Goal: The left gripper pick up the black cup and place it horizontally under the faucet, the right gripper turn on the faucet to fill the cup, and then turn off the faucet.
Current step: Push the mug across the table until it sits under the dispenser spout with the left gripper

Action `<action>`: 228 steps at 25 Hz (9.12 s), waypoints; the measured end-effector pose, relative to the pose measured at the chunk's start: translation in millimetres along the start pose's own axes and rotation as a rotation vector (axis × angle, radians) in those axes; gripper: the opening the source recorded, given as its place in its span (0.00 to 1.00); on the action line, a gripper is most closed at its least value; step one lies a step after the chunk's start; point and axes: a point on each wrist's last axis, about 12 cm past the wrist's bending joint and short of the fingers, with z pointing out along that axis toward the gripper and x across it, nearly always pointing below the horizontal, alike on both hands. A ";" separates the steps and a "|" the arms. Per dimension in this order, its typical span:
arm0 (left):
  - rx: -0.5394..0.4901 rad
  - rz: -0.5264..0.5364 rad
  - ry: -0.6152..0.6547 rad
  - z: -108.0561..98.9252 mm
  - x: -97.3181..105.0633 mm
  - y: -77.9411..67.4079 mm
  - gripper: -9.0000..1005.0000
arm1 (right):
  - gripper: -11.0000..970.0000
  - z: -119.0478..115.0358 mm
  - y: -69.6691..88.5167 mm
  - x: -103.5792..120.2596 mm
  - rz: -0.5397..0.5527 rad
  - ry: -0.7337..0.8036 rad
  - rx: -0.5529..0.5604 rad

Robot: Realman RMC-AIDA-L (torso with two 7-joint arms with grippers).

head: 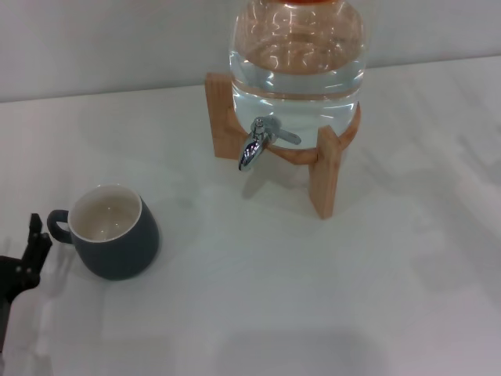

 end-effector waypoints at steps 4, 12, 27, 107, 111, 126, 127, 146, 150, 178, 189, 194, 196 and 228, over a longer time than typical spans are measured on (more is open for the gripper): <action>0.007 -0.007 0.016 -3.8 2.6 -2.4 0.88 | 0.87 -0.7 -0.1 -0.1 0.000 0.000 0.000; 0.015 -0.011 0.016 -5.4 3.0 -3.4 0.88 | 0.87 -1.9 0.4 -0.9 0.000 -0.007 -0.005; 0.010 -0.031 0.033 -8.7 6.2 0.5 0.88 | 0.87 -3.2 1.0 -1.6 0.008 -0.013 -0.010; 0.132 -0.035 0.128 13.9 17.2 12.0 0.87 | 0.87 -1.8 4.2 -2.0 0.006 -0.018 -0.036; 0.132 -0.028 0.130 14.5 17.5 13.3 0.87 | 0.87 -1.2 4.4 -2.1 0.004 -0.018 -0.037; 0.147 0.002 0.164 24.2 19.1 13.2 0.87 | 0.87 -0.7 4.9 -1.7 0.003 -0.016 -0.039; 0.149 0.006 0.165 25.0 19.2 13.4 0.87 | 0.87 -0.7 5.0 -1.6 0.003 -0.016 -0.040; 0.198 0.025 0.148 29.9 15.8 6.8 0.87 | 0.87 1.0 4.8 -0.8 -0.003 -0.008 -0.038; 0.214 0.033 0.142 32.0 14.6 5.1 0.87 | 0.87 1.4 4.7 -0.7 -0.003 -0.008 -0.037; 0.243 0.089 0.128 33.2 13.0 0.9 0.86 | 0.87 5.6 4.9 0.4 -0.003 0.001 -0.036; 0.237 0.084 0.110 32.6 11.2 1.3 0.86 | 0.87 6.1 4.6 0.9 -0.004 0.005 -0.032; 0.233 0.087 0.096 33.7 9.4 2.1 0.86 | 0.87 6.3 4.6 0.9 -0.004 0.005 -0.032; 0.232 0.088 0.089 34.0 8.7 2.6 0.86 | 0.87 6.3 4.6 0.9 -0.004 0.005 -0.032; 0.222 0.099 0.092 38.2 8.3 6.3 0.60 | 0.87 9.6 6.3 0.4 -0.003 0.000 -0.043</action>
